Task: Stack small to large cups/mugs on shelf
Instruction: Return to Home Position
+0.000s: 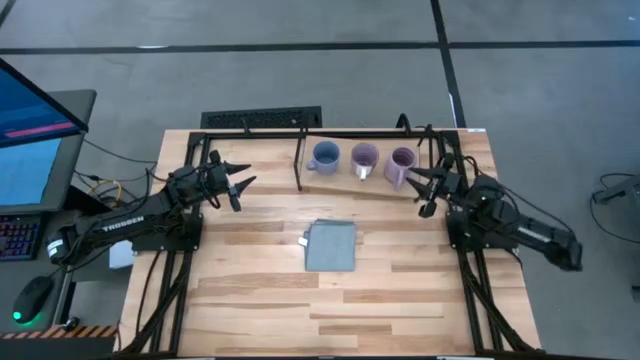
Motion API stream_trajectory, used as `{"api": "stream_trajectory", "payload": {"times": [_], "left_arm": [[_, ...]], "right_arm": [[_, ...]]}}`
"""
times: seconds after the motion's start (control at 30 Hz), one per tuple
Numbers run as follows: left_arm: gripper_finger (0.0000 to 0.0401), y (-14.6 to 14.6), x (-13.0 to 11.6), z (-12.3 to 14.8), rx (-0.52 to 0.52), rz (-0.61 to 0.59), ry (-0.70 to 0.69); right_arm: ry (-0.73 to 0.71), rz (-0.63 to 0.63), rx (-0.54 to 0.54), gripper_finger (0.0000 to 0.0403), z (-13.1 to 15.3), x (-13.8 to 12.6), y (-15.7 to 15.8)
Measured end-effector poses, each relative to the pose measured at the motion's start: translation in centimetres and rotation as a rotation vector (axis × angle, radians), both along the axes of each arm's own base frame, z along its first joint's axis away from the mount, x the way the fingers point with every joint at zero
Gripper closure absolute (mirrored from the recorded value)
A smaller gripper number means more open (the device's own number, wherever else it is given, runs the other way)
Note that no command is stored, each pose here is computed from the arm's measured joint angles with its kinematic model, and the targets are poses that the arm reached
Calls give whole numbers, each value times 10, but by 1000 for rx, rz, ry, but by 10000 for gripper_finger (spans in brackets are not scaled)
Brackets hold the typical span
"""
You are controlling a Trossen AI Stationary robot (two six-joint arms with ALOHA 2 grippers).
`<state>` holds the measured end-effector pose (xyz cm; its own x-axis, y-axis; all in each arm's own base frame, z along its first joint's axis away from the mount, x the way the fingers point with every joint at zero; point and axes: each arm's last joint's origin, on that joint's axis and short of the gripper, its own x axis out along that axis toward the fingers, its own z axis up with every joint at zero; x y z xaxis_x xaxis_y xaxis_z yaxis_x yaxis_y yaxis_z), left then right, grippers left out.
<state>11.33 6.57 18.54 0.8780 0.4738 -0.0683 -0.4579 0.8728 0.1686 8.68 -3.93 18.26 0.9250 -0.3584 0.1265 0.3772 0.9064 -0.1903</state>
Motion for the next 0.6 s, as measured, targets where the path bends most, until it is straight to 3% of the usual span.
{"api": "stream_trajectory", "payload": {"times": [0.17,0.6], "left_arm": [[227,3,-1,2,7,27,-16],[227,19,-14,0,-14,152,-153]], "right_arm": [[1,19,60,244,-7,-4,-9],[7,23,68,246,-8,-11,-18]]}}
